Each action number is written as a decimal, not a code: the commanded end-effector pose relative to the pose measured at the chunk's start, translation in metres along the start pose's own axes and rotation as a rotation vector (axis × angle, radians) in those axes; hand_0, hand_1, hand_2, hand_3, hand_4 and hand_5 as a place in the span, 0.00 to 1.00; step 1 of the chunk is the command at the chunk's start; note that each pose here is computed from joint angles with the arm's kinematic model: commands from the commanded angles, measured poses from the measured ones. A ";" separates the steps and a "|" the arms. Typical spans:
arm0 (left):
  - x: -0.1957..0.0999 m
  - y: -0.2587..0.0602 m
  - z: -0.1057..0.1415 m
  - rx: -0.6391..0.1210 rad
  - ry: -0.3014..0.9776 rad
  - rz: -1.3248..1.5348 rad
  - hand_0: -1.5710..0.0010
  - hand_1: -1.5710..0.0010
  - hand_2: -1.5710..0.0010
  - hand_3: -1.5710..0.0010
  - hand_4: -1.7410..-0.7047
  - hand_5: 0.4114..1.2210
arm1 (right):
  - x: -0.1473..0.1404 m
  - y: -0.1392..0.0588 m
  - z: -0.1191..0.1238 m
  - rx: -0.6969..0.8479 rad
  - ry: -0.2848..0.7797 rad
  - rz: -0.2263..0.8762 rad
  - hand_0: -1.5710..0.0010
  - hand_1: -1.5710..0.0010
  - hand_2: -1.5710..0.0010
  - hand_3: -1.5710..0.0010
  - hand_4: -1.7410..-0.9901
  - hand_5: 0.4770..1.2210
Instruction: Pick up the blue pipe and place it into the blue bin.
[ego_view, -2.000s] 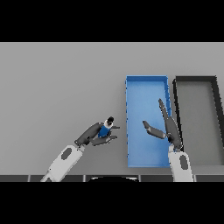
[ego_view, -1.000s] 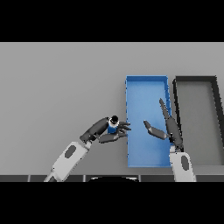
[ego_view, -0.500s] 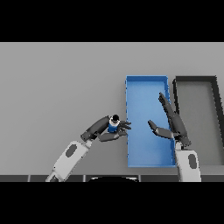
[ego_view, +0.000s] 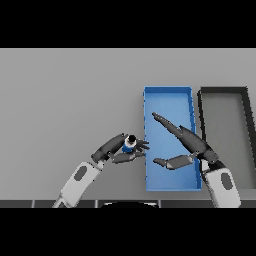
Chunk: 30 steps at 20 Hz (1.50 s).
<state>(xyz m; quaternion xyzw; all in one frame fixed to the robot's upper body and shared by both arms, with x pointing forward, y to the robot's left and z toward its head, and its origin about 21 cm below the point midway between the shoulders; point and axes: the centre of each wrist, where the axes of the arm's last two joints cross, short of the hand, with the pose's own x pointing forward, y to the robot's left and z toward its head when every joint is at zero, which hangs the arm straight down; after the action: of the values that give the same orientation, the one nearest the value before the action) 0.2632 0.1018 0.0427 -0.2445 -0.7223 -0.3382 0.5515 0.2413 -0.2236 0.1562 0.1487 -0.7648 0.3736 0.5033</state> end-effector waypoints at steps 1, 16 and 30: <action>0.001 0.003 0.001 0.005 0.000 -0.003 0.00 0.00 0.00 0.00 0.26 1.00 | 0.002 -0.001 -0.006 0.017 0.013 0.008 1.00 1.00 1.00 1.00 0.65 0.06; 0.000 0.006 -0.005 -0.047 -0.019 0.051 0.00 0.00 0.00 0.00 0.28 1.00 | 0.009 0.031 -0.091 0.339 0.035 -0.037 1.00 0.99 0.99 1.00 0.70 0.05; 0.000 0.005 -0.009 -0.046 -0.009 0.047 0.00 0.00 0.02 0.10 0.02 1.00 | 0.004 0.048 -0.112 0.384 -0.069 -0.093 0.08 0.08 0.08 0.11 0.35 0.76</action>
<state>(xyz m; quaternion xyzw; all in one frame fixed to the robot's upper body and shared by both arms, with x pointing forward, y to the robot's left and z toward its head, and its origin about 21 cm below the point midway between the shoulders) 0.2727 0.0980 0.0453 -0.2770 -0.7119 -0.3411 0.5479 0.2846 -0.1094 0.1636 0.2890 -0.6879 0.4848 0.4563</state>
